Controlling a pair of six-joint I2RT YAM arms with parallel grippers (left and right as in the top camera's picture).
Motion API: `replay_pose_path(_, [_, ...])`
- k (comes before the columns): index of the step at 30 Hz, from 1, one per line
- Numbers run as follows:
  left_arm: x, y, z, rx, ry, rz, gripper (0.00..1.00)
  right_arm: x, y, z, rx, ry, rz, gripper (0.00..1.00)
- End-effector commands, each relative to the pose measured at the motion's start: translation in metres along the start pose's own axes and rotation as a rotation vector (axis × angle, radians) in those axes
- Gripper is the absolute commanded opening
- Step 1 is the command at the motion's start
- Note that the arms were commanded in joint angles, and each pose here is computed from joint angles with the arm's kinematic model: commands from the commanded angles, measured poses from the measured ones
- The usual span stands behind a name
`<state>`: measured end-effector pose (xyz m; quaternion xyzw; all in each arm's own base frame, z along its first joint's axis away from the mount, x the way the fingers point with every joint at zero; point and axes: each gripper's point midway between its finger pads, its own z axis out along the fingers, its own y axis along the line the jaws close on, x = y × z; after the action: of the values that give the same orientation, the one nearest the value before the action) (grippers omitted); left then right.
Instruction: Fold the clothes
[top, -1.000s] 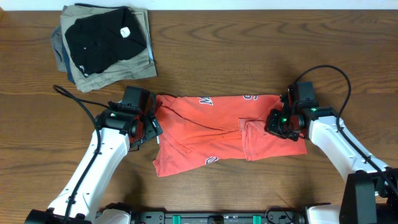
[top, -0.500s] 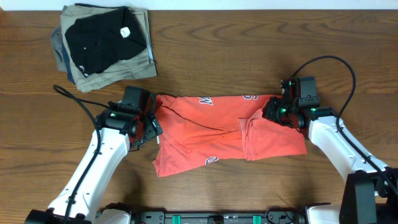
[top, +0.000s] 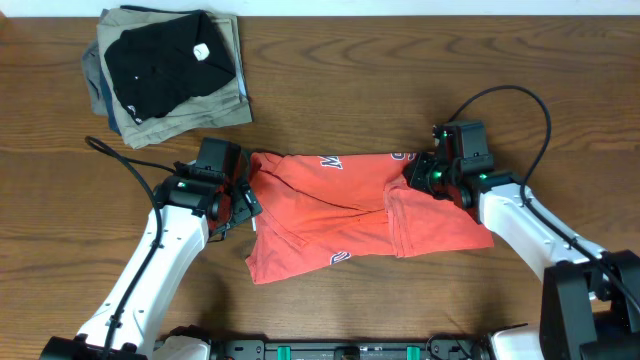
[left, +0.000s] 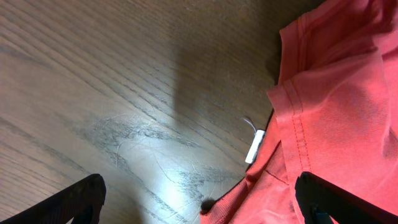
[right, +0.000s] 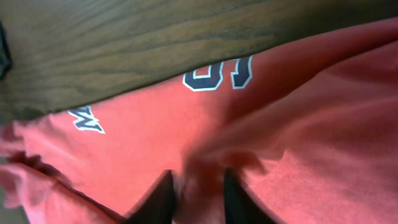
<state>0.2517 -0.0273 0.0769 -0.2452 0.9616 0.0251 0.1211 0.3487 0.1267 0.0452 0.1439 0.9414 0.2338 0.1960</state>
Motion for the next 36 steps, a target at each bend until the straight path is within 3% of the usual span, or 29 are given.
replay_pose_path(1, [-0.002,0.003,0.001,-0.017,-0.006,0.000,0.98,0.007,0.004,0.005,-0.010,0.021,-0.005,0.38])
replay_pose_path(7, [-0.002,0.003,0.001,-0.017,-0.006,0.000,0.98,-0.008,0.023,-0.007,-0.085,0.029,-0.073,0.57])
replay_pose_path(13, [-0.002,0.003,0.001,-0.017,-0.006,0.000,0.98,-0.037,0.017,-0.036,-0.029,0.043,-0.035,0.58])
replay_pose_path(15, [-0.002,0.003,0.001,-0.016,-0.007,0.000,0.98,-0.041,0.012,-0.042,-0.015,0.048,-0.027,0.54])
replay_pose_path(24, [-0.004,0.001,0.001,-0.010,-0.014,-0.002,0.98,-0.012,-0.016,-0.017,0.091,0.137,-0.009,0.11])
replay_pose_path(31, [-0.004,0.001,0.001,-0.011,-0.013,-0.001,0.98,0.019,-0.014,0.037,0.086,0.250,-0.007,0.02])
replay_pose_path(36, [-0.002,0.002,0.001,-0.014,-0.009,0.000,0.98,0.037,0.003,0.065,0.015,0.300,-0.051,0.02])
